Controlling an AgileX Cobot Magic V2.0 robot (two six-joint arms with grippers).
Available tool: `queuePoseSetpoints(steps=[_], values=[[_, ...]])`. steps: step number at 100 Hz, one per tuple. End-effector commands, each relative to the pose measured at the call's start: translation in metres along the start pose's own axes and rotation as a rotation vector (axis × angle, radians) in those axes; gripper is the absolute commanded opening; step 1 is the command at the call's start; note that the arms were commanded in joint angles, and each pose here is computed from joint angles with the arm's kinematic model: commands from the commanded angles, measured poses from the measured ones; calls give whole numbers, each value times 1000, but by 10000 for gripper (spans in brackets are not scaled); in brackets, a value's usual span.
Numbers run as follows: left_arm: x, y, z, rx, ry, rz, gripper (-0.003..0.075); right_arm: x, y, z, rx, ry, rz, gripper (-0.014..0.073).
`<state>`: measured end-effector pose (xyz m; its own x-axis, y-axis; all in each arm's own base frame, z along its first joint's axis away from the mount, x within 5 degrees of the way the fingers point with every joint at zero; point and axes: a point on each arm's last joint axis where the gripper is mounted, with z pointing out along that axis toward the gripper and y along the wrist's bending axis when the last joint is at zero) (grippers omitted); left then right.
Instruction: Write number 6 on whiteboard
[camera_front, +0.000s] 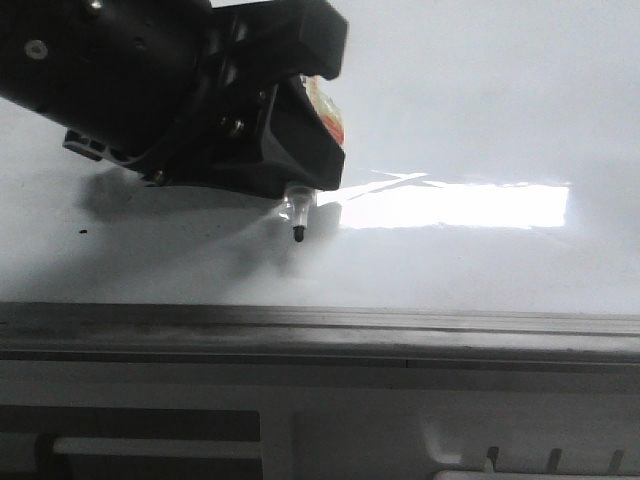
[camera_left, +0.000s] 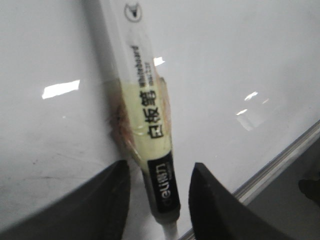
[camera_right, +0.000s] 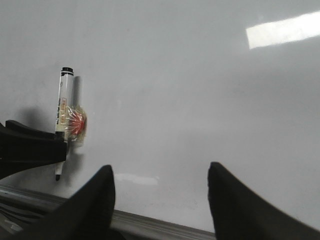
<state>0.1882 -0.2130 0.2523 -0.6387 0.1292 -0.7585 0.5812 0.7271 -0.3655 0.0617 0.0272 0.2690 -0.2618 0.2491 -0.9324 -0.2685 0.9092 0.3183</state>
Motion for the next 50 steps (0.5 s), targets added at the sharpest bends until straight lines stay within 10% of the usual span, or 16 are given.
queuePoseSetpoints(steps=[1,9,21,50], values=[[-10,-2,-2,-7,-48,-16,139,-15,3,-1,3,-58,-10,367],[-9,-5,-5,21,-31,-15,-22,-17,8,-5,-22,-16,-35,367],[-12,-16,-15,96,1,104,-19,-28,19,-14,-72,25,-193,366],[6,-40,-50,423,249,859,-19,-45,41,-10,-281,75,-375,366]])
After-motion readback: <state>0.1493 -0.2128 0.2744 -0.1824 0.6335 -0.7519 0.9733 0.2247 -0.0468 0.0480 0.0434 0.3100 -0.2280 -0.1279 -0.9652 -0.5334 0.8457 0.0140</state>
